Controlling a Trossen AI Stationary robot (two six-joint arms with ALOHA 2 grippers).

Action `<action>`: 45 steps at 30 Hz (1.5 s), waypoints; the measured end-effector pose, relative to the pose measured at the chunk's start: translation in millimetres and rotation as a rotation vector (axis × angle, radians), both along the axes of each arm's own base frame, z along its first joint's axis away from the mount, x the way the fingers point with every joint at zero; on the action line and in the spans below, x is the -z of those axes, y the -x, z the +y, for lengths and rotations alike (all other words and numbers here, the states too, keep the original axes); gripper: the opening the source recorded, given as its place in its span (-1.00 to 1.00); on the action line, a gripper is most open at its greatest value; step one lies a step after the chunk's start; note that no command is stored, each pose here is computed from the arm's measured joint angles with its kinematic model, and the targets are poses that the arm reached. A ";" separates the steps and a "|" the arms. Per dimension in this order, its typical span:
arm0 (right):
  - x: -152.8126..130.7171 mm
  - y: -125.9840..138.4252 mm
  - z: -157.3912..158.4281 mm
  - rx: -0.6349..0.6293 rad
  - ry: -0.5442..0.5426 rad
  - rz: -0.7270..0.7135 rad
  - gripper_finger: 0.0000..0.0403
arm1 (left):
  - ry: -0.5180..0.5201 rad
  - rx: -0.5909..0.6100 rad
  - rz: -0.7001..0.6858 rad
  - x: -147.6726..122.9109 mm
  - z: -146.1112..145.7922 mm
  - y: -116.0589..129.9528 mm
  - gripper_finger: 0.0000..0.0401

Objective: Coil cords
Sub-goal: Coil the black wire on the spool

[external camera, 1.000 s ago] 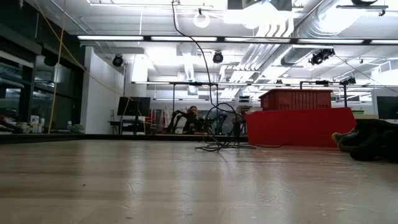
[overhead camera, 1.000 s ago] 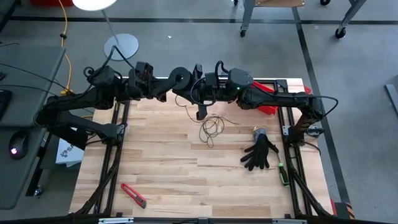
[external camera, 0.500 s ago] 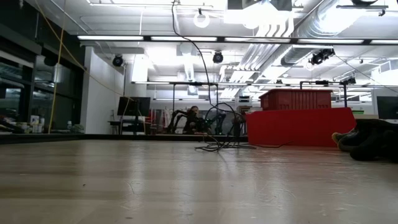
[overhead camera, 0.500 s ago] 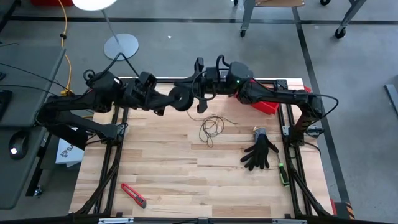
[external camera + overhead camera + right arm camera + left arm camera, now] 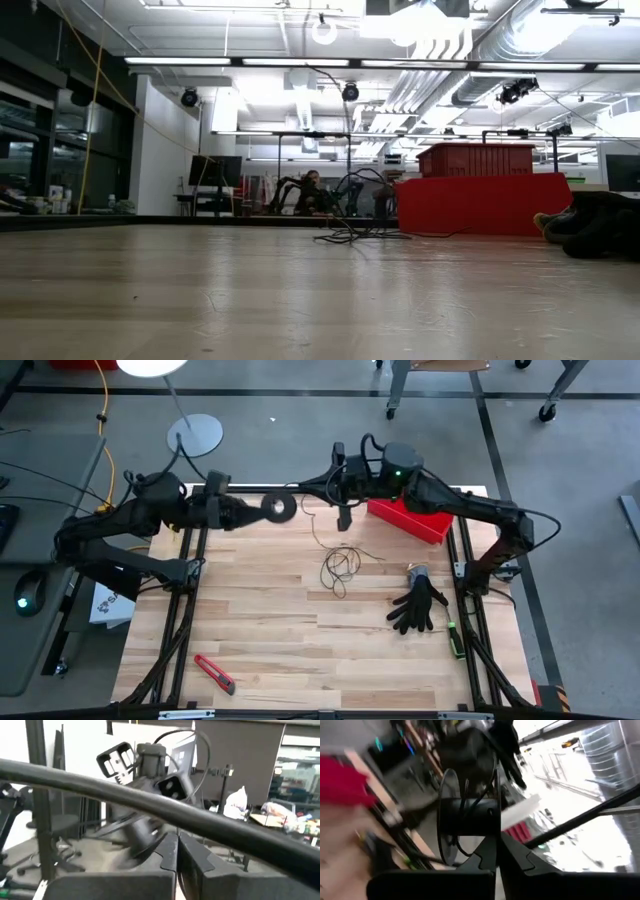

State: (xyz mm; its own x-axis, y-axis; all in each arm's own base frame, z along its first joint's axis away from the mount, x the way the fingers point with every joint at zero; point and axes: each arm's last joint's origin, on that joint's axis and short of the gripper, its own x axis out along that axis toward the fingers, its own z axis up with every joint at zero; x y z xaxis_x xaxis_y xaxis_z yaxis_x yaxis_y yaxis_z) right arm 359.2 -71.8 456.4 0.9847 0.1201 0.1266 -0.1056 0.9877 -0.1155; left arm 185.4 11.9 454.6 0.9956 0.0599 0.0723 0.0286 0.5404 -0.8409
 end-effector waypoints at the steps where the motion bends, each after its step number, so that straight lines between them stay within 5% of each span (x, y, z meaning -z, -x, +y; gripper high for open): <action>1: -1.6 3.7 0.9 0.000 0.002 0.013 -1.00 | -0.037 -0.021 0.001 -0.3 1.7 0.9 -1.00; 11: 0.5 10.5 9.3 -0.021 -0.043 0.102 -1.00 | -0.352 -0.205 -0.089 -12.6 14.5 0.1 -1.00; 22: 6.3 4.5 16.7 0.043 -0.095 0.137 -0.98 | -0.393 -0.237 -0.191 -17.8 17.7 -17.1 -1.00; 33: 17.8 4.4 12.4 0.191 -0.158 0.238 -0.27 | -0.517 -0.287 -0.308 -24.7 19.2 -30.0 -1.00; 45: 25.5 5.5 10.7 0.261 -0.083 0.312 -0.20 | -0.572 -0.322 -0.338 -28.4 19.2 -28.1 -1.00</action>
